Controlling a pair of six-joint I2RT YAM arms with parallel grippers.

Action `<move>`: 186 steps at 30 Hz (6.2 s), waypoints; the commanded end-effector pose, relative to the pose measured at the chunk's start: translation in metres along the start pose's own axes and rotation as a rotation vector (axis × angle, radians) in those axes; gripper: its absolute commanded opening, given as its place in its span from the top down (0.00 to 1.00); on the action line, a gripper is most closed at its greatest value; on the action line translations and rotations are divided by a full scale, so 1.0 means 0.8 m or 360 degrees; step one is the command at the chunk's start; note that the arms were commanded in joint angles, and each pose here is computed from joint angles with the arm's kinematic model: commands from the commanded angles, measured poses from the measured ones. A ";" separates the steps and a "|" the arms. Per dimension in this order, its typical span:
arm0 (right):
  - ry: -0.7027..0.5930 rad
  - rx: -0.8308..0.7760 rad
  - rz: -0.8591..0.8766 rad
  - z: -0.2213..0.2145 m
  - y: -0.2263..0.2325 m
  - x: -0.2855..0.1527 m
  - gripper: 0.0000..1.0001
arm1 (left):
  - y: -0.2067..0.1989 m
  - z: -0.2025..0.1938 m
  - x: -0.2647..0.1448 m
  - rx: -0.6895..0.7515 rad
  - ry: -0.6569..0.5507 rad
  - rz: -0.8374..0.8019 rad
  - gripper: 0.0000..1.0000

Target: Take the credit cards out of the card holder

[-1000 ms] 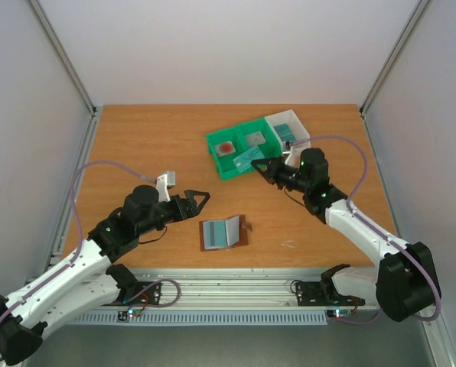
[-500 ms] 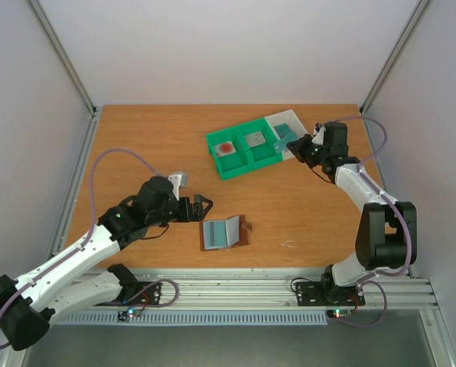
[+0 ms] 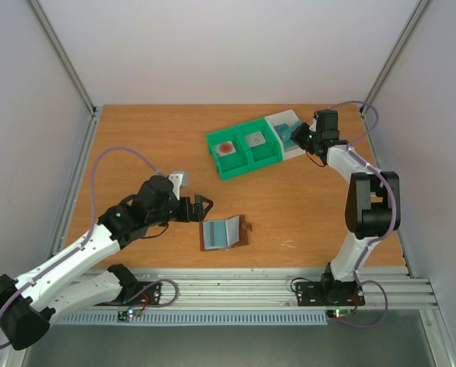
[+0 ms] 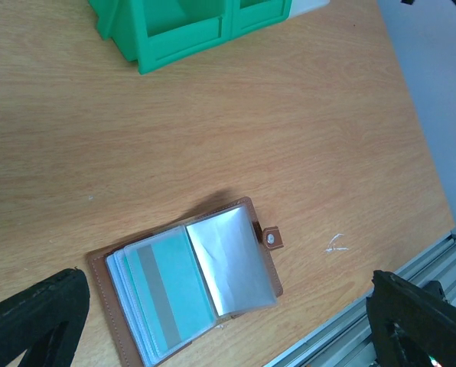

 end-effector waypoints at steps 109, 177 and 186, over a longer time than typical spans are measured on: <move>0.1035 -0.0483 0.0108 -0.298 0.105 -0.123 0.70 | 0.069 -0.054 0.110 -0.0571 0.0369 -0.0261 0.20; 0.1266 -0.0519 -0.0152 -0.440 0.015 -0.047 0.97 | 0.072 -0.076 0.119 -0.0702 0.0331 -0.0489 0.31; 0.1265 -0.0509 -0.0150 -0.441 0.015 -0.048 0.97 | 0.075 -0.078 0.127 -0.0715 0.0339 -0.0491 0.32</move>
Point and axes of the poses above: each gripper's point midway between its finger pads, its own x axis out along the fingers, its own y axis along the line the jaws close on, z = x × y, the point moved 8 cm from there along -x, back along the fingers, and after that the axes turned 5 degrees about x, right-handed, at the moved point
